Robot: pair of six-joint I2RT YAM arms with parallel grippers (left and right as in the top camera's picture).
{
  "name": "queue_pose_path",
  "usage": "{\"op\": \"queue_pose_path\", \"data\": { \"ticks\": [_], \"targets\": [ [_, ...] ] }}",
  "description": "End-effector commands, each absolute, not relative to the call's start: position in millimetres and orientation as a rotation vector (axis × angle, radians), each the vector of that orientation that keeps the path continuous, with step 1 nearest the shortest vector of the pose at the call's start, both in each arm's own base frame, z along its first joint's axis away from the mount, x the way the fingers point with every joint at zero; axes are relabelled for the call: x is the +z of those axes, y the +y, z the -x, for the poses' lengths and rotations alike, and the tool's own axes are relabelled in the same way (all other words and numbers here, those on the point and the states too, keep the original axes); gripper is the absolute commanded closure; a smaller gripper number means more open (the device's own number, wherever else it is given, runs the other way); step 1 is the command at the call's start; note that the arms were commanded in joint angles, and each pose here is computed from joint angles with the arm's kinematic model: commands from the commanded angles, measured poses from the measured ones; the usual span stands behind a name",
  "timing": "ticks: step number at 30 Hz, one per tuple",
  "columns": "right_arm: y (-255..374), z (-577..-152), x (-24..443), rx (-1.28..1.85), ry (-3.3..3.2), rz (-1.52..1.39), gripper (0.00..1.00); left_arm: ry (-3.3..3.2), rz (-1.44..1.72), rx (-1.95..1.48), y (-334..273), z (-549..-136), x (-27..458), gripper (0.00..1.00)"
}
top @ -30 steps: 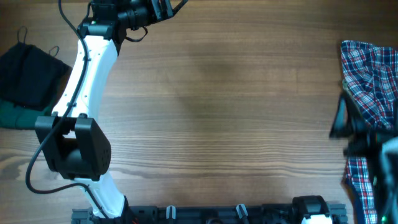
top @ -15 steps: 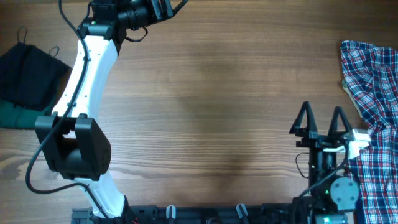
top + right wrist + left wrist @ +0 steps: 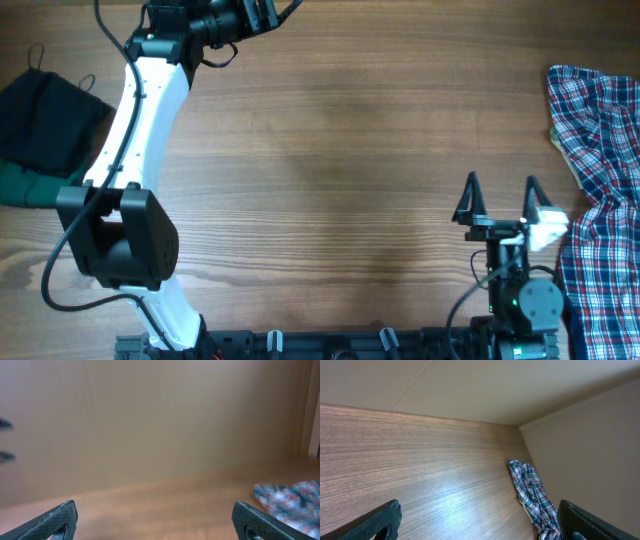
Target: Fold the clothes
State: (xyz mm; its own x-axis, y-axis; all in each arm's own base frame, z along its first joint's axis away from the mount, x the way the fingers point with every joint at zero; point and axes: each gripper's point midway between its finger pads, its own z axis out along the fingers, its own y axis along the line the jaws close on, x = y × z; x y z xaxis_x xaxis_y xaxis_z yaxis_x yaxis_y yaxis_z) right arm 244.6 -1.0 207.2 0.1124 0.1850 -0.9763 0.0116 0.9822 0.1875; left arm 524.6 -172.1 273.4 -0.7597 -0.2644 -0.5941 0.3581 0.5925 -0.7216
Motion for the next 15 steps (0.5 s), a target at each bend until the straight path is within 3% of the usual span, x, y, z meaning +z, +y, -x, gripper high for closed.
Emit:
{"op": "queue_pose_path", "data": {
  "ticks": [1,15],
  "targets": [
    [3.1,-246.6,178.0,0.118,1.554,-0.131,0.00,2.136,-0.075,-1.182,-173.4,-523.2,273.5,0.00],
    [4.2,-246.7,178.4,0.124,1.553,-0.128,0.00,2.136,-0.075,-1.182,-173.5,-523.2,273.6,0.00]
  ]
}}
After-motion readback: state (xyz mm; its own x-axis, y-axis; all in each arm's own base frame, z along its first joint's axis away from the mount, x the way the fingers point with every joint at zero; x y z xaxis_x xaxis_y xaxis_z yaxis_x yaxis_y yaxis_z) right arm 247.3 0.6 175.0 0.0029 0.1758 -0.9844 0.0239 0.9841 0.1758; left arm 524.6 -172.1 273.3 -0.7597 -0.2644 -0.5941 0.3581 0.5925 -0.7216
